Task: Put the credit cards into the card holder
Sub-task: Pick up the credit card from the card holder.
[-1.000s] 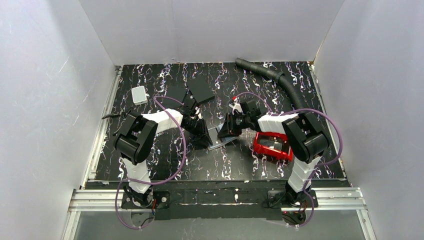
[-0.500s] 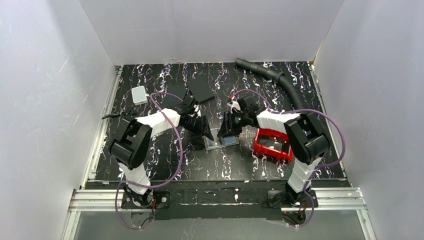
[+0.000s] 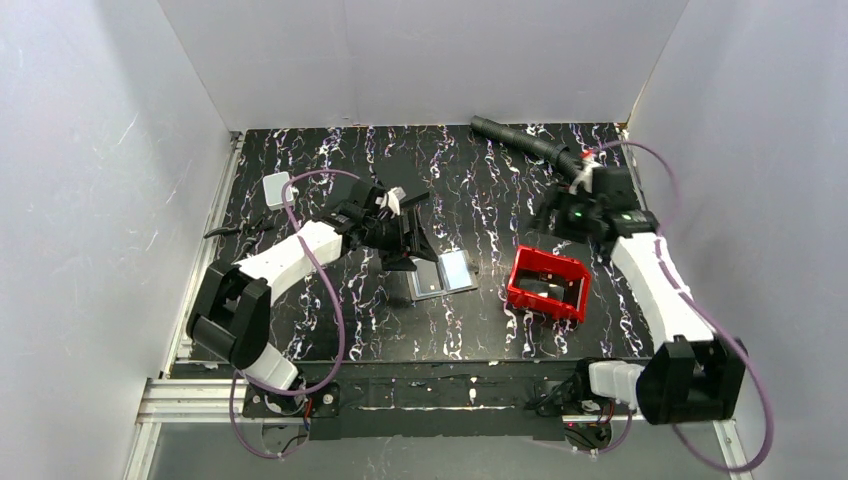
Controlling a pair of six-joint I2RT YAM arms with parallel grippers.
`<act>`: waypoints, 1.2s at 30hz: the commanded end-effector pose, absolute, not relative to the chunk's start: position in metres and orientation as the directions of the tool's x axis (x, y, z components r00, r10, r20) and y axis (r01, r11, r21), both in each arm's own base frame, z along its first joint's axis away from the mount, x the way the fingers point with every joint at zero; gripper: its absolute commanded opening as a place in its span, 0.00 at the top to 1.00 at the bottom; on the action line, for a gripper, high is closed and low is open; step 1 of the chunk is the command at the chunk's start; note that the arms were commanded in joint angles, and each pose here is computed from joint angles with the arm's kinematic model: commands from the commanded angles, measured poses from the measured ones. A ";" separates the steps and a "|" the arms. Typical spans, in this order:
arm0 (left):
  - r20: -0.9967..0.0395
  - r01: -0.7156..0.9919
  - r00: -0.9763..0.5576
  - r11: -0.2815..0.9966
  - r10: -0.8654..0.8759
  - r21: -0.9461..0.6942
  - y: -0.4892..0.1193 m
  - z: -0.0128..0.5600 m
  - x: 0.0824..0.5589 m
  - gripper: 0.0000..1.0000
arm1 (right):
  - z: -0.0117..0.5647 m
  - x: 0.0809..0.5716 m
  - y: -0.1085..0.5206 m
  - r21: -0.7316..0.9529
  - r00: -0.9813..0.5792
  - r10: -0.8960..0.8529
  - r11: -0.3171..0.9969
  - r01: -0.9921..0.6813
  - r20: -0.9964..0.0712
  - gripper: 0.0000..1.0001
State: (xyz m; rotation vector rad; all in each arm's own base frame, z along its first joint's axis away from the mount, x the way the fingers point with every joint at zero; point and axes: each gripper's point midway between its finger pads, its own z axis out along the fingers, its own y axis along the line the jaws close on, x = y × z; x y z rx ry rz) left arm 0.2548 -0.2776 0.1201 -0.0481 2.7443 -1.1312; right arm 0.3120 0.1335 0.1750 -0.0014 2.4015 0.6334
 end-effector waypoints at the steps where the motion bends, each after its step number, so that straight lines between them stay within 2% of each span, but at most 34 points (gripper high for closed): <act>1: -0.237 0.176 -0.971 0.581 -0.030 -0.794 -0.319 0.166 0.249 0.34 | 0.146 0.273 0.066 0.394 -0.827 0.273 0.917 0.069 -0.491 0.27; 7: -0.324 0.284 -0.945 0.578 0.036 -0.765 -0.388 0.169 0.254 0.36 | 0.124 0.256 0.012 0.332 -0.788 0.428 0.895 0.299 -0.443 0.28; 12: -0.322 0.299 -0.944 0.593 0.071 -0.747 -0.425 0.151 0.263 0.38 | 0.104 0.250 0.030 0.394 -0.845 0.412 0.879 0.269 -0.341 0.39; 14: -0.323 0.310 -0.942 0.596 0.089 -0.741 -0.436 0.144 0.264 0.38 | 0.099 0.250 0.039 0.393 -0.854 0.390 0.886 0.246 -0.345 0.38; 17: -0.333 0.333 -0.935 0.616 0.120 -0.714 -0.446 0.132 0.267 0.36 | 0.090 0.249 0.050 0.398 -0.864 0.383 0.885 0.241 -0.327 0.34; 18: -0.337 0.341 -0.932 0.629 0.131 -0.699 -0.448 0.125 0.268 0.36 | 0.086 0.248 0.052 0.404 -0.865 0.388 0.881 0.247 -0.317 0.27; 19: -0.345 0.350 -0.928 0.642 0.140 -0.682 -0.450 0.120 0.270 0.36 | 0.082 0.247 0.054 0.412 -0.866 0.394 0.876 0.252 -0.308 0.12; 20: -0.355 0.365 -0.922 0.650 0.154 -0.667 -0.452 0.116 0.270 0.36 | 0.080 0.247 0.056 0.417 -0.865 0.397 0.873 0.253 -0.306 0.03; 21: -0.360 0.372 -0.919 0.661 0.162 -0.652 -0.453 0.112 0.272 0.36 | 0.077 0.247 0.056 0.415 -0.865 0.399 0.873 0.255 -0.306 0.02; 28: -0.391 0.426 -0.895 0.664 0.213 -0.614 -0.474 0.097 0.275 0.43 | 0.078 0.252 0.048 0.382 -0.841 0.424 0.878 0.290 -0.335 0.05; 30: -0.390 0.432 -0.894 0.661 0.222 -0.614 -0.480 0.093 0.272 0.49 | 0.084 0.254 0.043 0.366 -0.826 0.434 0.880 0.303 -0.360 0.06; 33: -0.405 0.450 -0.884 0.664 0.234 -0.598 -0.487 0.090 0.268 0.52 | 0.092 0.256 0.034 0.328 -0.813 0.431 0.891 0.315 -0.391 0.09; 36: -0.426 0.471 -0.869 0.680 0.249 -0.563 -0.491 0.085 0.266 0.55 | 0.089 0.252 0.031 0.303 -0.829 0.412 0.901 0.310 -0.378 0.15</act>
